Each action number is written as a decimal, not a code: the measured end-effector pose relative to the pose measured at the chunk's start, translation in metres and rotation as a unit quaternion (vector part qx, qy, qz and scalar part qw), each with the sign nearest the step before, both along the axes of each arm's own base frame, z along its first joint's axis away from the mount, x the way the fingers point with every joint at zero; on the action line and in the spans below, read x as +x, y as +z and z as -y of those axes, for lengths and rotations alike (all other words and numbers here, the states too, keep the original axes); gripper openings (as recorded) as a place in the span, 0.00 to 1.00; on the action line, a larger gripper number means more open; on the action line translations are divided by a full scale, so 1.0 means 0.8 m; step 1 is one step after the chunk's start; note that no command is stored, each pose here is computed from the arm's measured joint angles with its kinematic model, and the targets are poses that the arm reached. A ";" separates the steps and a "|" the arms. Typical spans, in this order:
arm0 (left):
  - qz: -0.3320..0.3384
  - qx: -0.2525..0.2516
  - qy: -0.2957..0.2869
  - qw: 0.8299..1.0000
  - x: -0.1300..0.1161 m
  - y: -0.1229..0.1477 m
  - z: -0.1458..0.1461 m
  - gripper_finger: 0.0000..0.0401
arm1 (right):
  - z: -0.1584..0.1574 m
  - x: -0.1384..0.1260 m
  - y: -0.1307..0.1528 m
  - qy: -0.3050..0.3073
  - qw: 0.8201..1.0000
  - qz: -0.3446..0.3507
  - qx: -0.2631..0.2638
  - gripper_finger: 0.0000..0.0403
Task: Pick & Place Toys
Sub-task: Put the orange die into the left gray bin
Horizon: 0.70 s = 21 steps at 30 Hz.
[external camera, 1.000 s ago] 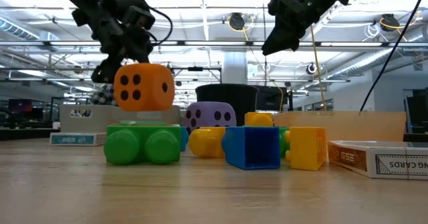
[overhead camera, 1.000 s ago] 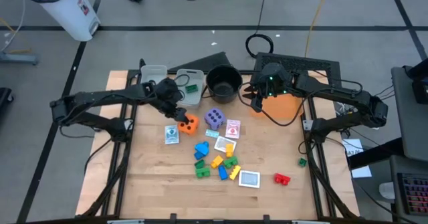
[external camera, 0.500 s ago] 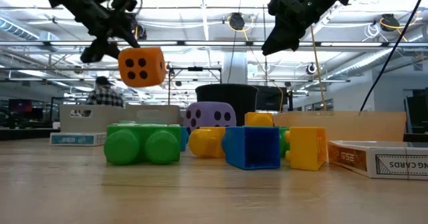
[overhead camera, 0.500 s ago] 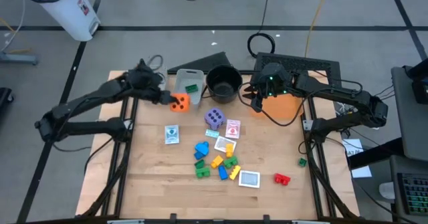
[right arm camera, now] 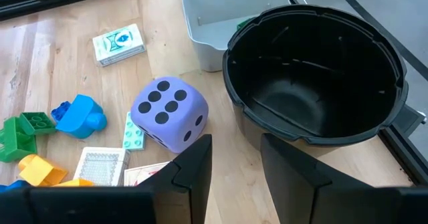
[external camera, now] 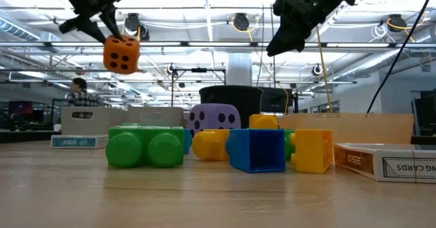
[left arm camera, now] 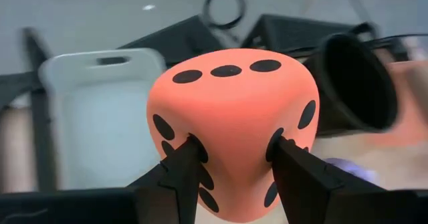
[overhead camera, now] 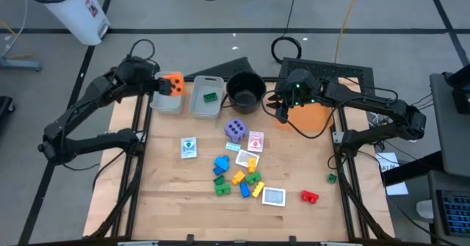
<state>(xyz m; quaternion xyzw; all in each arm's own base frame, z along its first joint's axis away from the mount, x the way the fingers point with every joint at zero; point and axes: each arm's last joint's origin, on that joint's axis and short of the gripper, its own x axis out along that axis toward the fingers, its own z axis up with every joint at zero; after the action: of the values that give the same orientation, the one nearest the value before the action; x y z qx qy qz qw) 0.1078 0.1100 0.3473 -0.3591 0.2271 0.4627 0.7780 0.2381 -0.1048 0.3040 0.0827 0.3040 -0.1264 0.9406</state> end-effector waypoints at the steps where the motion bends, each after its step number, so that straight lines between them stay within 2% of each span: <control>1: -0.012 -0.006 0.008 1.000 -0.002 0.000 -0.002 0.40 | 0.000 0.000 0.000 0.000 1.000 0.000 0.000 0.31; 11: -0.074 -0.070 0.065 0.993 0.006 -0.027 -0.050 0.40 | 0.000 0.000 0.000 0.000 1.000 0.000 0.000 0.31; 15: -0.088 -0.096 0.068 0.989 0.005 -0.040 -0.072 0.40 | 0.000 0.000 0.000 -0.002 1.000 0.001 0.003 0.31; 21: -0.115 -0.104 0.075 0.985 0.002 -0.046 -0.095 0.40 | 0.000 0.000 0.000 -0.002 1.000 0.001 0.003 0.31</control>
<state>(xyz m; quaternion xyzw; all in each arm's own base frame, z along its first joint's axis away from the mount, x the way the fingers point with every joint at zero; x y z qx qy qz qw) 0.1095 0.1864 0.3105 -0.3983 0.3346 0.5321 0.6680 0.2382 -0.1048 0.3040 0.0865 0.3037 -0.1276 0.9402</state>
